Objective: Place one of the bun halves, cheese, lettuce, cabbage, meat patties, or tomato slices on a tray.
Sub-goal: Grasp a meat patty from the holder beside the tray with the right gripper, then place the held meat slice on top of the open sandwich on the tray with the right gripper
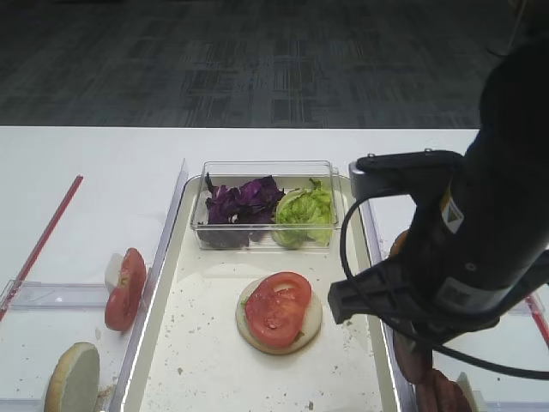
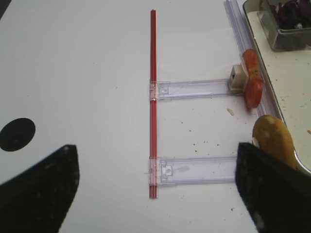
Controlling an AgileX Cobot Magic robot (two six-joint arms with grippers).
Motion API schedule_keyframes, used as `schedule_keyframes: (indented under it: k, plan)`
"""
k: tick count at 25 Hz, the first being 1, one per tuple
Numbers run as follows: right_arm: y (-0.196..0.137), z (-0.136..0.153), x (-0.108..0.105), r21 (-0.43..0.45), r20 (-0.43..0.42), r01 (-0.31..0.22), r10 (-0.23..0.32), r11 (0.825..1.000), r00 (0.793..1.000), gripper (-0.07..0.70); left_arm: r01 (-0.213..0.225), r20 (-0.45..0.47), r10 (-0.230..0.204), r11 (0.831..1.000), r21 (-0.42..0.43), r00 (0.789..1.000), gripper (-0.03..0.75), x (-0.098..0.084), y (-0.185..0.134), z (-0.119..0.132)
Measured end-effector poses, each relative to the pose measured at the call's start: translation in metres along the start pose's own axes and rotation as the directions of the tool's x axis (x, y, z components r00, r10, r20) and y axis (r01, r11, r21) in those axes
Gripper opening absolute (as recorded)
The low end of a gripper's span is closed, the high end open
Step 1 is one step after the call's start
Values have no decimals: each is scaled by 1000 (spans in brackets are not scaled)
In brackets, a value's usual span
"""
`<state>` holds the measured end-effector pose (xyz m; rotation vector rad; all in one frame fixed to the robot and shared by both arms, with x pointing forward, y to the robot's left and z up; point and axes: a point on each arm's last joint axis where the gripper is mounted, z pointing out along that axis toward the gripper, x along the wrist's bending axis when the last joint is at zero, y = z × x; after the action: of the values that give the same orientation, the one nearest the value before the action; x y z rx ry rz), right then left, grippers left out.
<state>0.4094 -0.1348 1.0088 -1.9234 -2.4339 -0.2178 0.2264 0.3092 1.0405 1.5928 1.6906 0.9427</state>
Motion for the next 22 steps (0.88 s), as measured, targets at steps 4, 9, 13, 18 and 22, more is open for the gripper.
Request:
schedule_keyframes:
  k: [4, 9, 13, 18, 22]
  plan:
    - [3, -6, 1, -5, 6, 7, -7, 1000, 1000, 118, 0, 0, 0, 1000, 0, 1000, 599, 0, 0, 0]
    - [4, -7, 0, -10, 19, 12, -12, 1000, 1000, 118, 0, 0, 0, 1000, 0, 1000, 599, 0, 0, 0]
    - [10, -9, -9, -12, 24, -22, 22, 1000, 999, 118, 0, 0, 0, 1000, 0, 1000, 599, 0, 0, 0]
    - [26, -21, -29, -35, 27, -67, 68, 997, 997, 118, 0, 0, 0, 1000, 0, 1000, 599, 0, 0, 0]
    - [39, -33, -49, -59, 22, -100, 101, 993, 995, 118, 0, 0, 0, 1000, 0, 1000, 599, 0, 0, 0]
